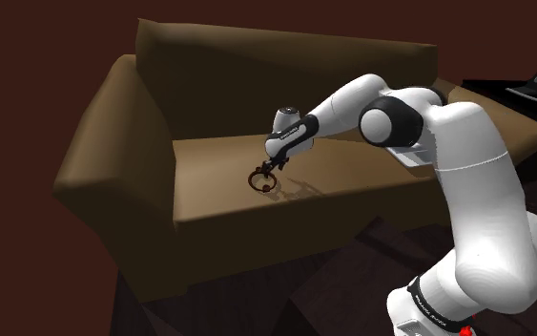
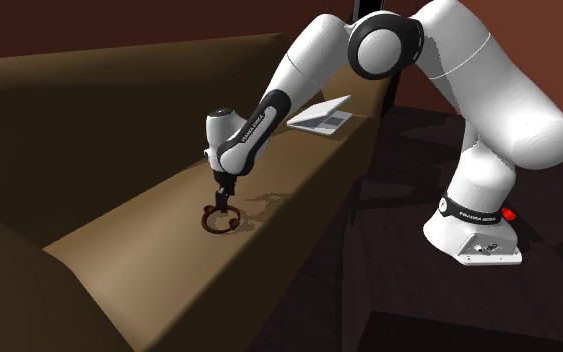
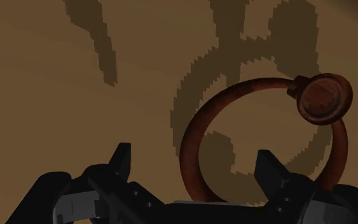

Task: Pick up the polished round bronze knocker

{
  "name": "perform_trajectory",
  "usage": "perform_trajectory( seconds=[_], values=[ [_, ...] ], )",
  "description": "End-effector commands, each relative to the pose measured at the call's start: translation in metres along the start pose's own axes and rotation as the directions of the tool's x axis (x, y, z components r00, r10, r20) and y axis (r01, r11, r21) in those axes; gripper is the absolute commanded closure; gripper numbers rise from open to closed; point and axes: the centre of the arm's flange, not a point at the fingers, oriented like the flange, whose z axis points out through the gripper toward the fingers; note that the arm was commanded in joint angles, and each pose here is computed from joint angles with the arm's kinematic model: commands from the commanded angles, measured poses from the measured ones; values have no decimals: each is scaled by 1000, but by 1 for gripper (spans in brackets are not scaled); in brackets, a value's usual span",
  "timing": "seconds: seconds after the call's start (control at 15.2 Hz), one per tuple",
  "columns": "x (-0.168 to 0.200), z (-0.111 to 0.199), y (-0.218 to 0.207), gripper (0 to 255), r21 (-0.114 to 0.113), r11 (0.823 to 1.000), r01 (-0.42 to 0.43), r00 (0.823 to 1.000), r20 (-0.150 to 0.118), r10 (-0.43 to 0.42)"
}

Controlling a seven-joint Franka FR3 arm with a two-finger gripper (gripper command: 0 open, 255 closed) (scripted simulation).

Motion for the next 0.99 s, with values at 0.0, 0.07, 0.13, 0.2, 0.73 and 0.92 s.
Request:
perform_trajectory(
  seconds=[0.0,0.07,0.13,0.2,0.73,0.92],
  values=[
    [0,12,-1,0,0,1000,0,1000,0,0],
    [-1,17,-1,0,0,1000,0,1000,0,0],
    [-1,20,-1,0,0,1000,0,1000,0,0],
    [-1,20,-1,0,0,1000,0,1000,0,0],
    [-2,16,2,255,0,1000,0,1000,0,0],
    [0,15,-1,255,0,1000,0,1000,0,0]
  ],
)
